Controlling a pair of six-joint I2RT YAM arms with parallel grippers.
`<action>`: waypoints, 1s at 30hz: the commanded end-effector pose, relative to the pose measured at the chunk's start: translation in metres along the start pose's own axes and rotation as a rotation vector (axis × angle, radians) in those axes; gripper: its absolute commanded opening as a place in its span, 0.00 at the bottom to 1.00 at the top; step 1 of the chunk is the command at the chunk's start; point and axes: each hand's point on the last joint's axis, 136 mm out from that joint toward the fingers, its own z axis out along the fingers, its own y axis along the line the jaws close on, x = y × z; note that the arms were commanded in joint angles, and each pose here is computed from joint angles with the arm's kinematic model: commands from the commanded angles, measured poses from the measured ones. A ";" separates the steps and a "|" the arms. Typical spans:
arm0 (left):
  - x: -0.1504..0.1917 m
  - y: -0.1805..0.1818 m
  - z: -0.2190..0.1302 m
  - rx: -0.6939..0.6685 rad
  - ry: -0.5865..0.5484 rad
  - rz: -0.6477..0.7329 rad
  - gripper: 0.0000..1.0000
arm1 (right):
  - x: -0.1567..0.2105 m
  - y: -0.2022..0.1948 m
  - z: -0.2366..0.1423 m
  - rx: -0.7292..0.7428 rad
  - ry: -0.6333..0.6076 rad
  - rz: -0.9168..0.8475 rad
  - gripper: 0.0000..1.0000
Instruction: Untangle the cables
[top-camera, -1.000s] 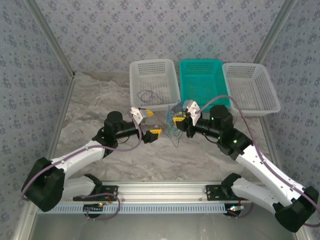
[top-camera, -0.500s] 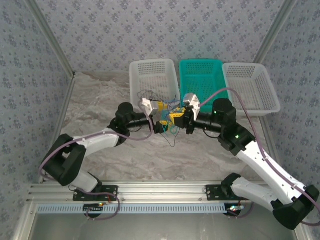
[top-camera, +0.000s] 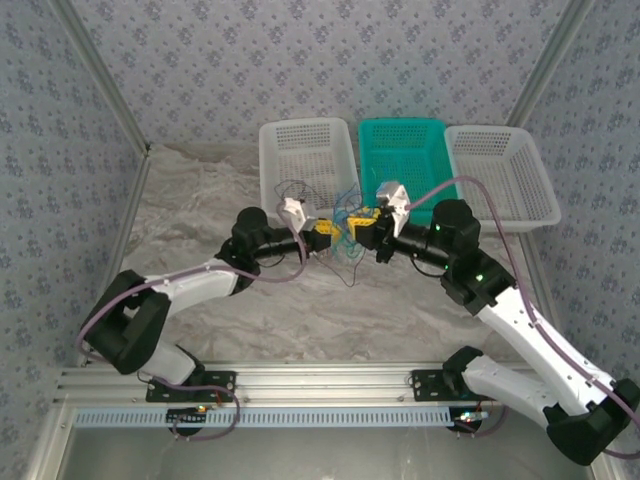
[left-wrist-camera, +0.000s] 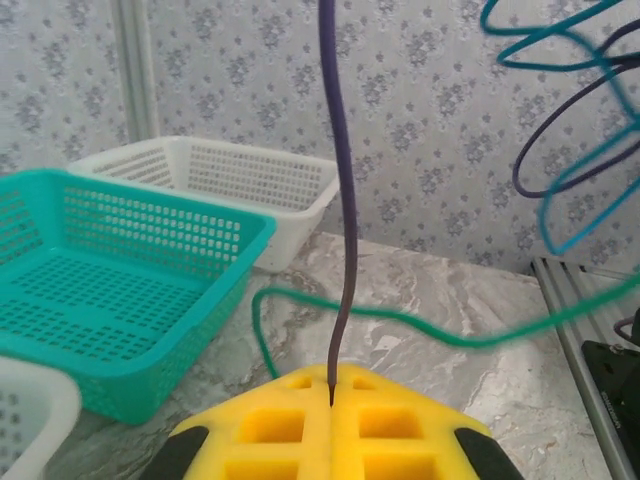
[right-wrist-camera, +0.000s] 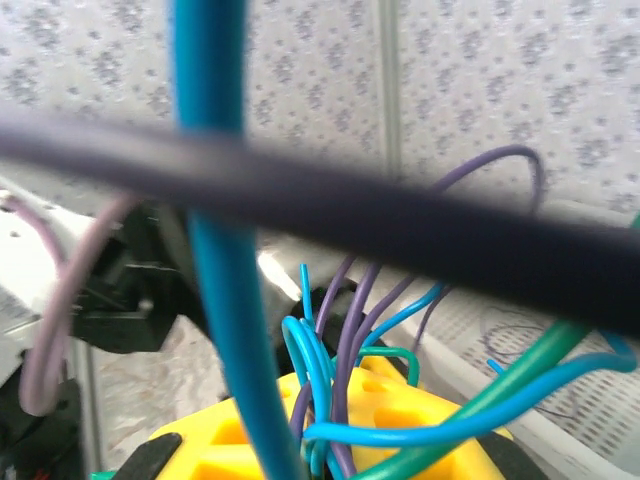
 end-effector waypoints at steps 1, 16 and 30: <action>-0.045 0.025 -0.030 -0.149 -0.106 -0.054 0.00 | 0.018 -0.023 -0.003 0.128 -0.005 0.026 0.00; -0.049 0.021 -0.051 -0.311 -0.046 -0.105 0.00 | 0.207 -0.014 0.031 0.167 0.268 0.270 0.59; -0.052 -0.003 -0.067 -0.341 -0.050 -0.100 0.00 | 0.123 0.014 0.047 0.016 0.037 0.096 0.81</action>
